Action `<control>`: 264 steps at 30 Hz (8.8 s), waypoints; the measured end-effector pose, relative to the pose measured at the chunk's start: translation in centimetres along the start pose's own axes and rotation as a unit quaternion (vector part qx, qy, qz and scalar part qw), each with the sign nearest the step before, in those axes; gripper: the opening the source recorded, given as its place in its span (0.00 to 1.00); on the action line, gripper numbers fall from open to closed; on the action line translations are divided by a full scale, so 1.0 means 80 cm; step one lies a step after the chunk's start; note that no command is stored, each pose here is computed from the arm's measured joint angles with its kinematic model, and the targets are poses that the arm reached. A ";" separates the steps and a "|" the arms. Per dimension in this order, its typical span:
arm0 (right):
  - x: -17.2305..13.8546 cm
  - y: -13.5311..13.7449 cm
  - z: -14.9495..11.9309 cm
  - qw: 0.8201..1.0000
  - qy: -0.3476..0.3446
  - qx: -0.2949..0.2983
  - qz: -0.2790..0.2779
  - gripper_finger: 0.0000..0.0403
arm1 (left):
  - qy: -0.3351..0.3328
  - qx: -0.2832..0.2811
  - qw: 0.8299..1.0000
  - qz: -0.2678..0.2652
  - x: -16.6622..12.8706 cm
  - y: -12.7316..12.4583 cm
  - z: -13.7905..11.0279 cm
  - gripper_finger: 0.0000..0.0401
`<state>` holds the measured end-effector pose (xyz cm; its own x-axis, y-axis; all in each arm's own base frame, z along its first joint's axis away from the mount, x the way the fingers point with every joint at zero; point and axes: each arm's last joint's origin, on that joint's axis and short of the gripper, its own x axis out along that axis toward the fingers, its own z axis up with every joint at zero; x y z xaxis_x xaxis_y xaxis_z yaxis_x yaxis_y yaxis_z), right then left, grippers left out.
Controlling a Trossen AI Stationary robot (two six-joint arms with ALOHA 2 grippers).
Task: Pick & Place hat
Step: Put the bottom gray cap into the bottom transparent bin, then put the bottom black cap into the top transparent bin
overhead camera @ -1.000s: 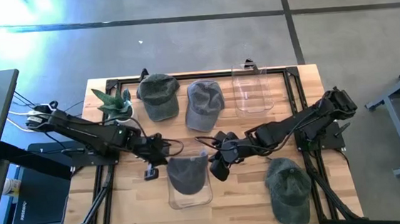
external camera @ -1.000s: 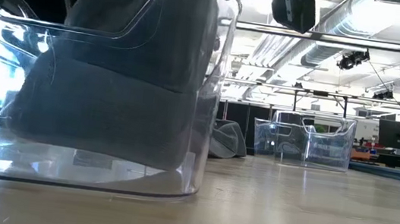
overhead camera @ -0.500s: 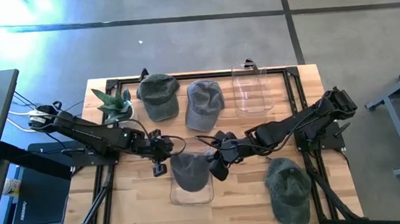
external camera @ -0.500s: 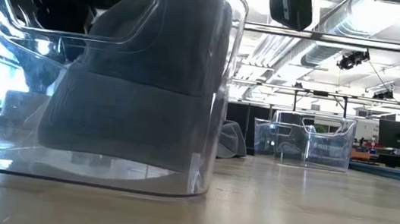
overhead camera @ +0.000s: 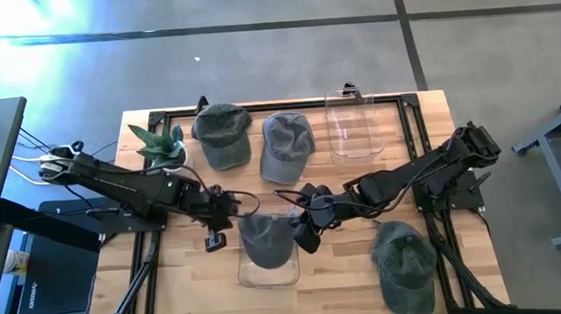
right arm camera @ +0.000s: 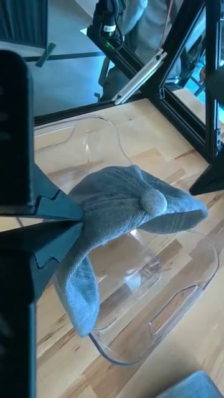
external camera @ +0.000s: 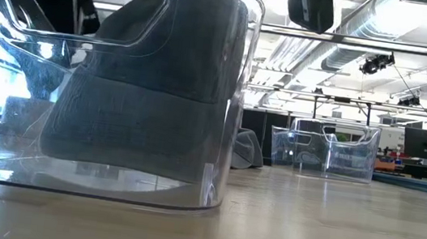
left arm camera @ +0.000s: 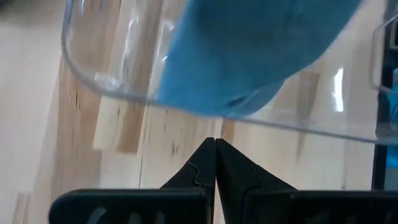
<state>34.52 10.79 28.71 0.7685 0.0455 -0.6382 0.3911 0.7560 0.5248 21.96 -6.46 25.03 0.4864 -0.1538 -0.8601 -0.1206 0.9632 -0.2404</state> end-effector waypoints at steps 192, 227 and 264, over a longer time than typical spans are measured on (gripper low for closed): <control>0.117 -0.086 0.084 0.933 0.261 -0.026 0.245 0.00 | -0.146 0.112 0.983 -0.014 -0.004 -0.074 -0.010 0.01; 0.068 -0.077 0.082 0.897 0.310 -0.085 0.305 0.00 | -0.131 0.103 0.986 -0.031 -0.004 -0.075 -0.012 0.01; -0.125 -0.031 -0.027 0.906 0.393 -0.122 -0.097 0.14 | -0.236 0.047 0.970 -0.036 -0.070 -0.056 -0.015 0.01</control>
<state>24.79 9.87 32.58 0.0624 0.2746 -0.9595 0.2827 0.9172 0.2809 18.72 -10.21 30.41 0.8358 -0.1241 -0.5349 -0.0036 0.9729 -0.2312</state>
